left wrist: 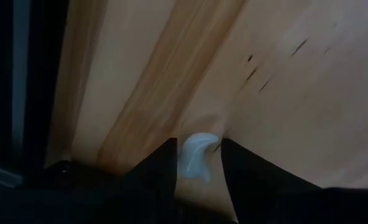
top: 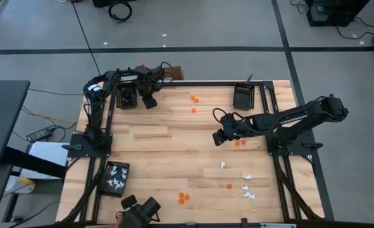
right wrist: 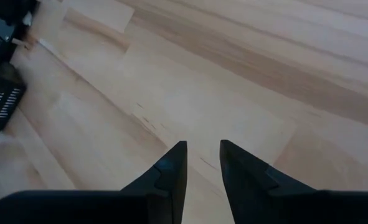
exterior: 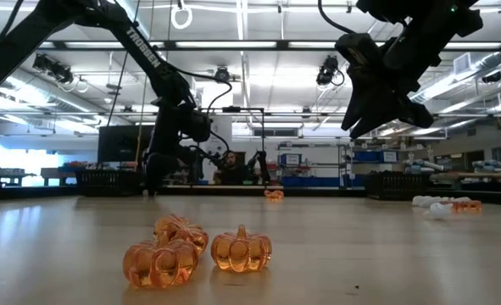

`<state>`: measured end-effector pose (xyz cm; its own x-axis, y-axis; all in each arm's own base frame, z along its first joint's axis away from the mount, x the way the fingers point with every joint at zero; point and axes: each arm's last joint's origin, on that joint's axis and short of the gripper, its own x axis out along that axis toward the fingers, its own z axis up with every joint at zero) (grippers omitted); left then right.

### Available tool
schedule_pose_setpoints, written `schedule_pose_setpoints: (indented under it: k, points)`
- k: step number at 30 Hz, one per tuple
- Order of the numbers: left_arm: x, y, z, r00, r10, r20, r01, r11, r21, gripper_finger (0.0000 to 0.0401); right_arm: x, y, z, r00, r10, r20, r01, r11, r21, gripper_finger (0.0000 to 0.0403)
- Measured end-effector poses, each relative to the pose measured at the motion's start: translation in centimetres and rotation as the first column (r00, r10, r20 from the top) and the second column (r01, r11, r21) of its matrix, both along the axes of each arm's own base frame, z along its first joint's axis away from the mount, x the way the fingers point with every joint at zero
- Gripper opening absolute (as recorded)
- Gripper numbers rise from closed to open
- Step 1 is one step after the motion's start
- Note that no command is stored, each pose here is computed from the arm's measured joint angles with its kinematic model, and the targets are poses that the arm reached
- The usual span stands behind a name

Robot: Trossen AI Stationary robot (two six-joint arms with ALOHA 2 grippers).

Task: Sort Halloween decoration
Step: Put the white ghost toy into the bottom black basket

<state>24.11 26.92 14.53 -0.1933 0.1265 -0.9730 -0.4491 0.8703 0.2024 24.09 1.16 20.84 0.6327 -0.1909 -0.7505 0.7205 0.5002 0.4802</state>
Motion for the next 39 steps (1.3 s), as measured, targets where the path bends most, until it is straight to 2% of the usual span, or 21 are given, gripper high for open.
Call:
schedule_pose_setpoints:
  k: [6,11,19,23,27,31,35,39]
  points:
    - [-0.2,0.2,0.0,1.0,0.012,-0.001,-0.012,1.0,0.005,0.0091,0.0,0.0,0.0,1.0,0.001,0.0,-0.001,1.0,0.001,0.0103]
    - [-0.1,-0.3,0.0,0.998,0.063,-0.024,-0.063,0.998,0.006,0.0061,0.0,0.0,0.0,1.0,0.001,0.0,-0.001,1.0,0.001,0.0103]
    - [1.3,-3.5,0.2,0.992,0.071,-0.101,-0.078,0.995,-0.059,0.006,0.0,-0.1,0.0,1.0,0.029,-0.008,-0.029,0.999,-0.025,0.0103]
    - [2.3,-6.6,1.6,0.992,0.037,-0.12,-0.056,0.986,-0.16,0.006,0.0,-0.2,0.0,0.999,0.042,-0.014,-0.043,0.998,-0.042,0.0103]
    - [3.1,-11.1,4.6,0.995,-0.001,-0.097,-0.024,0.967,-0.253,0.0061,0.0,-0.2,0.0,0.999,0.05,-0.017,-0.051,0.998,-0.049,0.0103]
    - [3.2,-16.2,8.3,0.999,-0.013,-0.029,0.006,0.97,-0.243,0.0061,0.0,0.1,0.0,0.998,0.067,-0.021,-0.068,0.996,-0.053,0.0103]
    - [1.3,-21.6,9.8,0.999,0.004,0.043,0.008,0.962,-0.271,0.0061,-0.1,0.6,0.0,0.997,0.079,-0.025,-0.081,0.994,-0.071,0.0103]
    - [-2.6,-26.8,9.3,0.995,0.1,-0.005,-0.096,0.939,-0.331,0.0061,-0.2,1.2,0.0,0.994,0.109,-0.028,-0.111,0.991,-0.08,0.0103]
